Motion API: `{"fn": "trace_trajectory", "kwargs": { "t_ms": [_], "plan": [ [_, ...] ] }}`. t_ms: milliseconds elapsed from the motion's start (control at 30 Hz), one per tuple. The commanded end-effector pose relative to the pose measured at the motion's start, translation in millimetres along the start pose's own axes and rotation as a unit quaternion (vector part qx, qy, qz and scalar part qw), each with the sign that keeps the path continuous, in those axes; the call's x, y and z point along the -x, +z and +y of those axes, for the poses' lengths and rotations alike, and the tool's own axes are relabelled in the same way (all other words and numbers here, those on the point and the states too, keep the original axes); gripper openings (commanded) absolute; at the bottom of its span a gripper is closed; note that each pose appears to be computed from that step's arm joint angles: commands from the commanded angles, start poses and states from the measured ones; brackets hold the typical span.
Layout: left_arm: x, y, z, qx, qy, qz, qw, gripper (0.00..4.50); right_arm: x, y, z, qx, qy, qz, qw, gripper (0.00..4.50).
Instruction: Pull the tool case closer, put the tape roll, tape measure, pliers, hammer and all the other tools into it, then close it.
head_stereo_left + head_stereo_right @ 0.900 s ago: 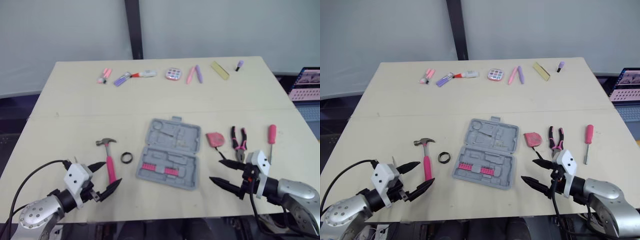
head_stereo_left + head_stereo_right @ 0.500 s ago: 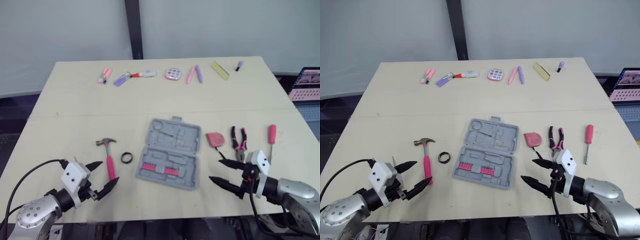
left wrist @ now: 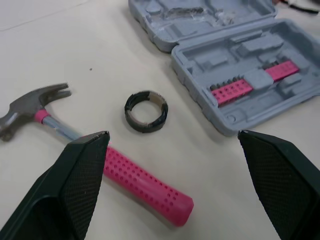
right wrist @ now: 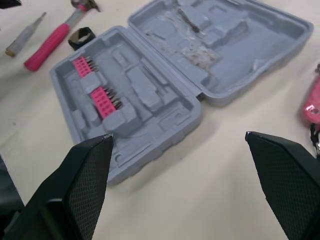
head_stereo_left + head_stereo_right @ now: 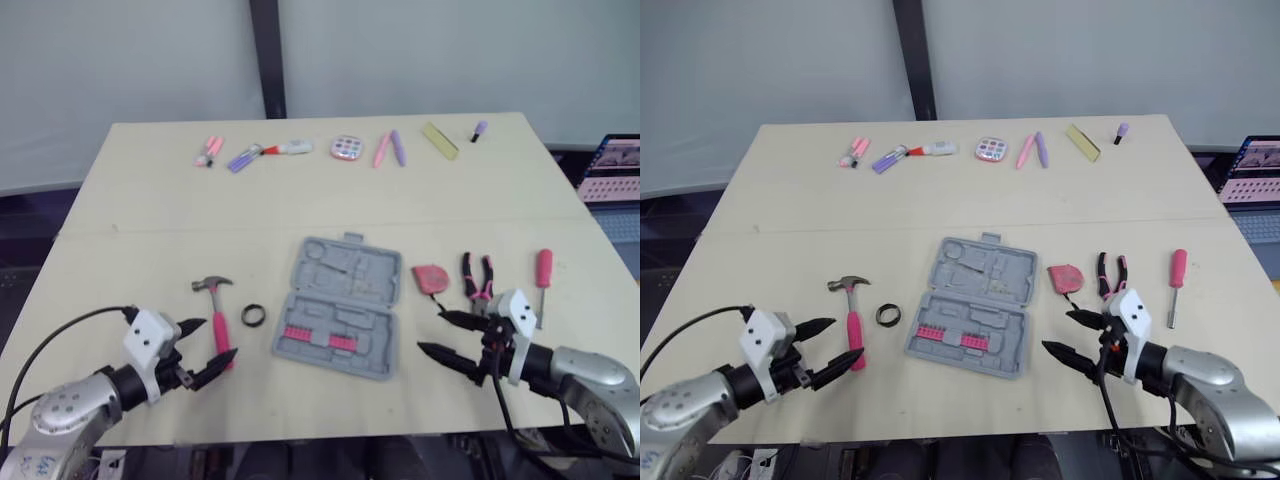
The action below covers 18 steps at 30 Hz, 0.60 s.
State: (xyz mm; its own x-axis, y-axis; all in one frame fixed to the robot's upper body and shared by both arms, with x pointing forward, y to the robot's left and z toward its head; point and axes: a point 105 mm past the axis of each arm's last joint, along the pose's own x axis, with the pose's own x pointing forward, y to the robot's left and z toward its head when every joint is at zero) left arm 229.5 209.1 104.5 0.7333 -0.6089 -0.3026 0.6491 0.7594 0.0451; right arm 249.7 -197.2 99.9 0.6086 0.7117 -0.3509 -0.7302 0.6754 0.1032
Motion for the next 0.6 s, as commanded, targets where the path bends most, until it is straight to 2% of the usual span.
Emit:
{"fn": "trace_trajectory", "kwargs": {
  "t_ms": [33, 67, 100, 167, 233, 333, 433, 600],
  "plan": [
    [-5, 28, 6, -0.015, -0.014, -0.034, 0.999, 4.42, -1, 10, -5, -0.009, -0.017, 0.014, 1.000, 4.45],
    [-9, 33, 8, -0.021, -0.019, -0.034, 0.999, 3.92, -1, 13, -6, -0.009, -0.020, 0.009, 1.000, 4.50],
    [-13, 38, 9, -0.026, -0.026, -0.031, 0.999, 3.69, -1, 14, -6, -0.007, -0.022, 0.008, 1.000, 4.50],
    [-18, 41, 12, -0.032, -0.034, -0.021, 0.999, 2.67, -2, 15, -7, -0.004, -0.024, 0.009, 1.000, 3.94],
    [-26, 43, 15, -0.039, -0.048, -0.012, 0.998, 1.64, -3, 14, -5, -0.008, -0.019, 0.007, 1.000, 3.15],
    [-38, 42, 19, -0.053, -0.065, 0.002, 0.996, 0.06, -6, 15, -5, -0.007, -0.018, 0.003, 1.000, 1.61],
    [-56, 38, 23, -0.048, -0.094, 0.026, 0.994, 0.00, -15, 14, -9, 0.005, -0.033, 0.008, 0.999, 0.07],
    [-82, 37, 30, -0.075, -0.115, 0.049, 0.989, 0.00, -28, 7, -22, 0.021, -0.069, 0.033, 0.997, 0.02]
  ]
}}
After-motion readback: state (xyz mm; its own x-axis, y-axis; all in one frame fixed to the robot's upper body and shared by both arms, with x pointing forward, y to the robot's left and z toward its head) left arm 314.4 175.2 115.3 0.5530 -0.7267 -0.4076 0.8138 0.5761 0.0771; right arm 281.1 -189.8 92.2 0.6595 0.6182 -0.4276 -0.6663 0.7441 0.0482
